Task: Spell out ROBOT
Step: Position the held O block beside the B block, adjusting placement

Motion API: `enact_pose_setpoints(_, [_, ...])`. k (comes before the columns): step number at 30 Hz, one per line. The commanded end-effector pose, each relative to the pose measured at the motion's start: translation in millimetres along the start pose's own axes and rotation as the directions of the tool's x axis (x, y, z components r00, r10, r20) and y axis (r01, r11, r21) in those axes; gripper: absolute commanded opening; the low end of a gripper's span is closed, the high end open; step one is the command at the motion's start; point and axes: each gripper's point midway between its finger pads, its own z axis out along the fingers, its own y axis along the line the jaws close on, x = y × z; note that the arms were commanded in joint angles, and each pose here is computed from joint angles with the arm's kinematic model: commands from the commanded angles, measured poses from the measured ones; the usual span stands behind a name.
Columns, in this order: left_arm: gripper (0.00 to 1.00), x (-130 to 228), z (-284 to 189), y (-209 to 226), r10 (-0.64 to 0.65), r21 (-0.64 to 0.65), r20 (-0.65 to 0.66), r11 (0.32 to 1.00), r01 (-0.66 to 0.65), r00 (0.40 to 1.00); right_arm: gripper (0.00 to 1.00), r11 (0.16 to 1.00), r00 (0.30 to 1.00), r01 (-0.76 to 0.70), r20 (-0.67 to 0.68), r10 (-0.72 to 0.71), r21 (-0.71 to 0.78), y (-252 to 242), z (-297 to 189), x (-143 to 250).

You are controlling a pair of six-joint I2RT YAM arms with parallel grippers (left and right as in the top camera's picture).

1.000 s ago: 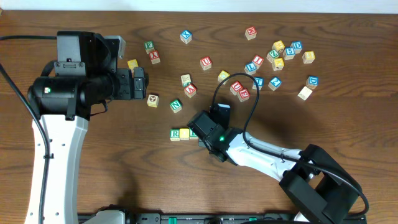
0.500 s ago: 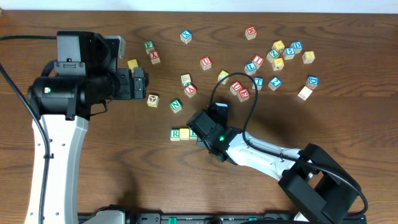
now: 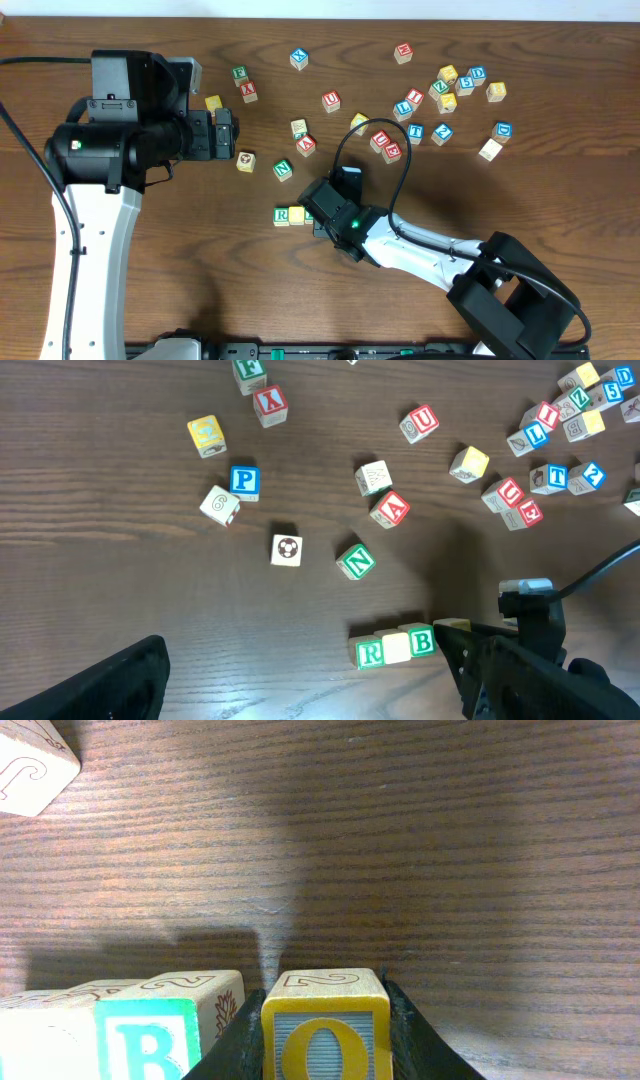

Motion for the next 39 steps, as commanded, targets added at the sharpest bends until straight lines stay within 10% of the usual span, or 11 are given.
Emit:
enact_pose_setpoints(1, [0.98,-4.4,-4.6,-1.6,0.019,0.007,0.015,1.000,-0.019,1.000,0.04,1.000,0.999,0.027,-0.045,-0.027,0.004,-1.0,5.7,13.3])
enact_pose_setpoints(12, [0.98,-4.4,-4.6,-1.6,0.019,0.007,0.015,1.000,-0.019,1.000,0.41,1.000,0.999,0.028,-0.045,-0.027,0.005,-1.2,5.7,13.3])
enact_pose_setpoints(39, [0.98,-4.4,-4.6,-1.6,0.019,0.007,0.015,1.000,-0.019,1.000,0.43,0.999,0.999,0.029,-0.019,-0.028,0.033,-5.7,4.6,7.7])
